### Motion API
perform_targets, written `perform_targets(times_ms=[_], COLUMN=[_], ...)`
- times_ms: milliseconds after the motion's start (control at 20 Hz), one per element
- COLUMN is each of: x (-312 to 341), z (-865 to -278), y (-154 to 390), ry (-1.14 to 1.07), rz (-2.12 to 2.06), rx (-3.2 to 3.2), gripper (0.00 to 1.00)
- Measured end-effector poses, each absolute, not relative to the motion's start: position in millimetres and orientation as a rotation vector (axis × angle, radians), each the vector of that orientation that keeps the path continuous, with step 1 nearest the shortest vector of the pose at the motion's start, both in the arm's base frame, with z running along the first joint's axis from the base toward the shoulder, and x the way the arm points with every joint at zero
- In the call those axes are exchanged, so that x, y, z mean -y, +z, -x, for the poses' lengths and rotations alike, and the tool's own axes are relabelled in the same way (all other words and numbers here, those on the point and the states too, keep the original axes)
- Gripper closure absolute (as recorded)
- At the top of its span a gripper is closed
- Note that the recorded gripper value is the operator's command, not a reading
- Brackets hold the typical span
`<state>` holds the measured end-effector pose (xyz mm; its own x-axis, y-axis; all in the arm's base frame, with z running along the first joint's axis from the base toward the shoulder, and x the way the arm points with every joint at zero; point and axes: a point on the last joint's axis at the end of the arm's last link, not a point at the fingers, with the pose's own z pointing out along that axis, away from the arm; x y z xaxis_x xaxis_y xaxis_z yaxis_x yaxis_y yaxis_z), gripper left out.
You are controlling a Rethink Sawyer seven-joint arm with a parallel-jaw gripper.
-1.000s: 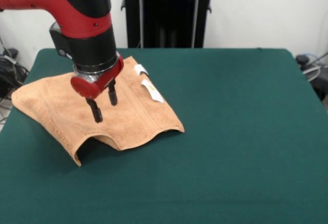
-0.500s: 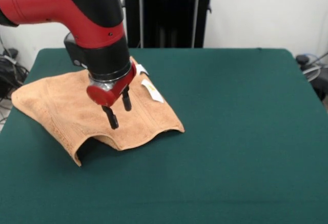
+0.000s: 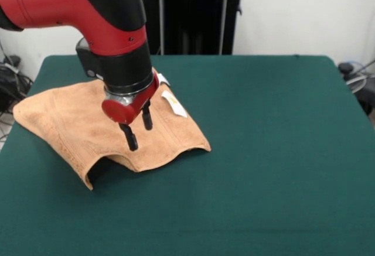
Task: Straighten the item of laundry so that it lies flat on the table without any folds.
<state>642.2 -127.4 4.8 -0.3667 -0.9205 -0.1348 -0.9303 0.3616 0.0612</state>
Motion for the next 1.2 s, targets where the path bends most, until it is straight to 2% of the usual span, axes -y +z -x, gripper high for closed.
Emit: perform_targets(times_ms=[450,1200], x=[130,120], z=[-640,-600], y=[7,-24], ry=[0.231,0.517], rz=[1.741,1.796], rx=[-2.557,-2.643], gripper=[0.0,0.0])
